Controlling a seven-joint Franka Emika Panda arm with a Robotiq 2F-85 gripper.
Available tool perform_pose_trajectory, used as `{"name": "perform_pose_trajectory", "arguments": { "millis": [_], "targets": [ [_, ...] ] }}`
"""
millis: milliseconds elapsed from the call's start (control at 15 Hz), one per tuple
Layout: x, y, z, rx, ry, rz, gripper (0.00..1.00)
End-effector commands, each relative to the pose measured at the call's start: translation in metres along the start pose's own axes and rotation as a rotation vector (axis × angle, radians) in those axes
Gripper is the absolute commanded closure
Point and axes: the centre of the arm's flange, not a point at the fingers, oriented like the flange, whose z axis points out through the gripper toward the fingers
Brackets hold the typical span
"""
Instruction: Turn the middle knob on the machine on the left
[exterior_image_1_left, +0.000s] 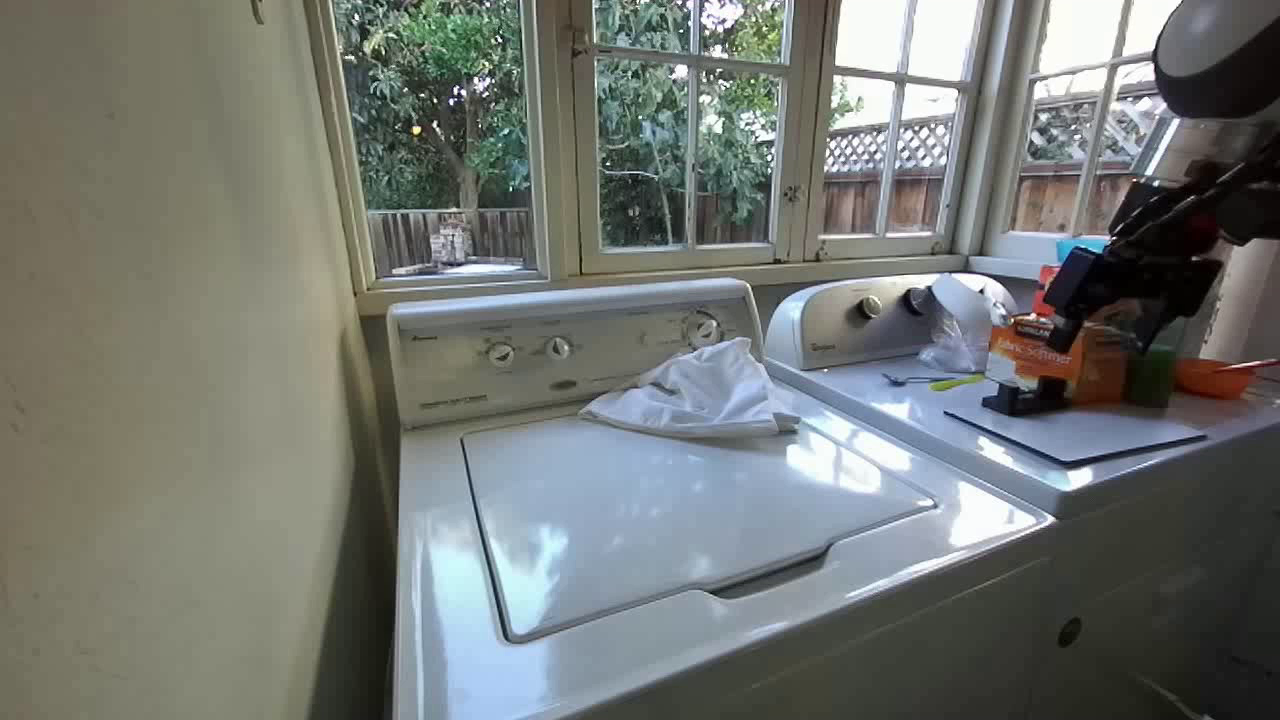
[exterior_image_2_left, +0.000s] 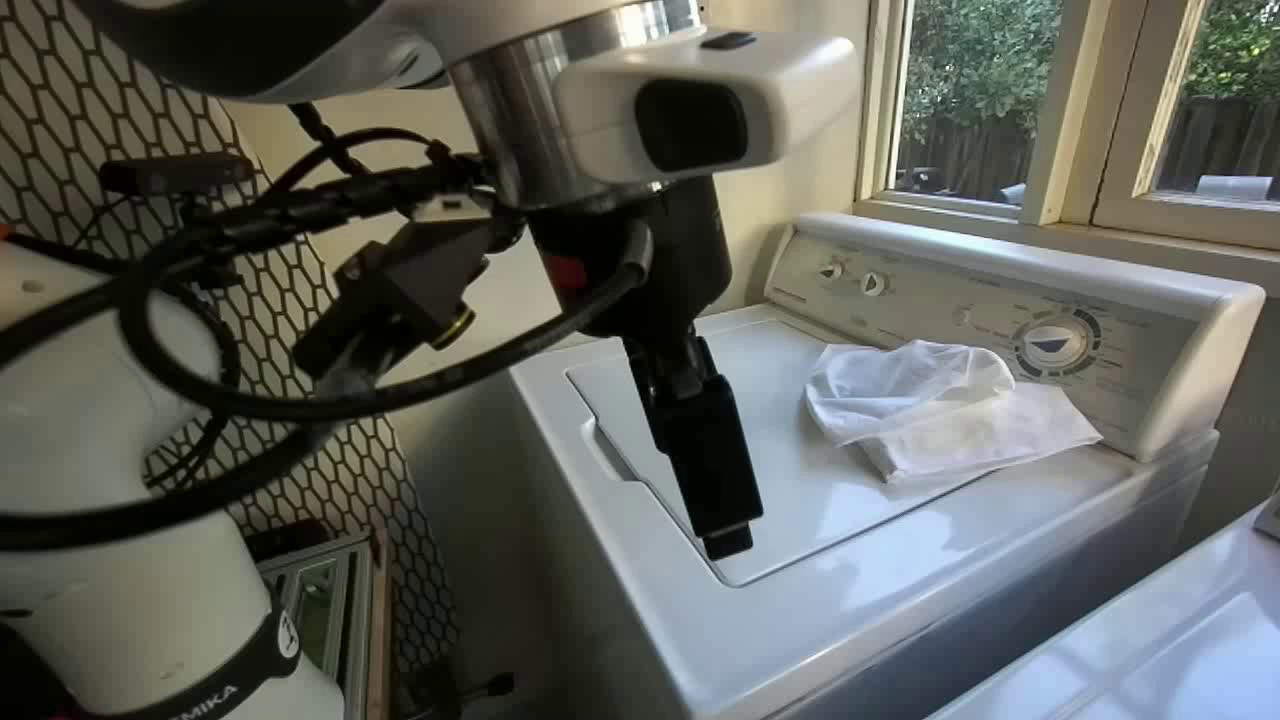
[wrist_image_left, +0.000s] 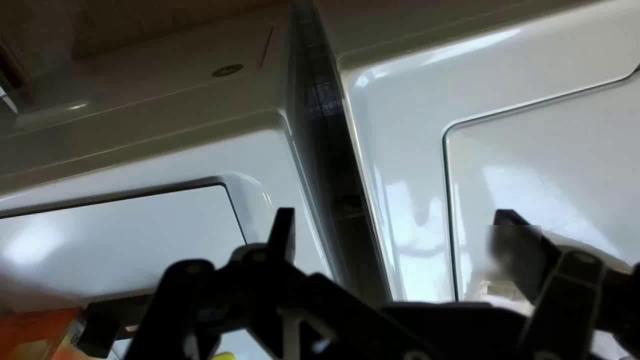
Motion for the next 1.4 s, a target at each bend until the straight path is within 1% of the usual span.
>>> {"name": "perform_pose_trajectory", "arguments": {
  "millis": [0, 267, 333, 400, 533, 733, 867, 1067, 1333],
  "targets": [
    [0.0, 0.0, 0.0, 0.0, 0.0, 0.0, 0.0],
    [0.0, 0.0, 0.0, 0.0, 0.0, 0.0, 0.0],
    [0.01, -0.012, 0.005, 0.025, 0.033, -0.016, 0.0],
    [0.014, -0.021, 0.007, 0.024, 0.041, -0.011, 0.0],
    [0.031, -0.055, 0.011, 0.052, 0.08, -0.061, 0.0],
    [0.059, -0.126, 0.016, 0.081, 0.137, -0.178, 0.0],
    [0.075, -0.17, 0.024, 0.069, 0.192, -0.284, 0.0],
    [0.099, -0.227, 0.036, 0.049, 0.283, -0.41, 0.0],
    [0.136, -0.283, 0.049, 0.031, 0.422, -0.524, 0.0]
  ]
}}
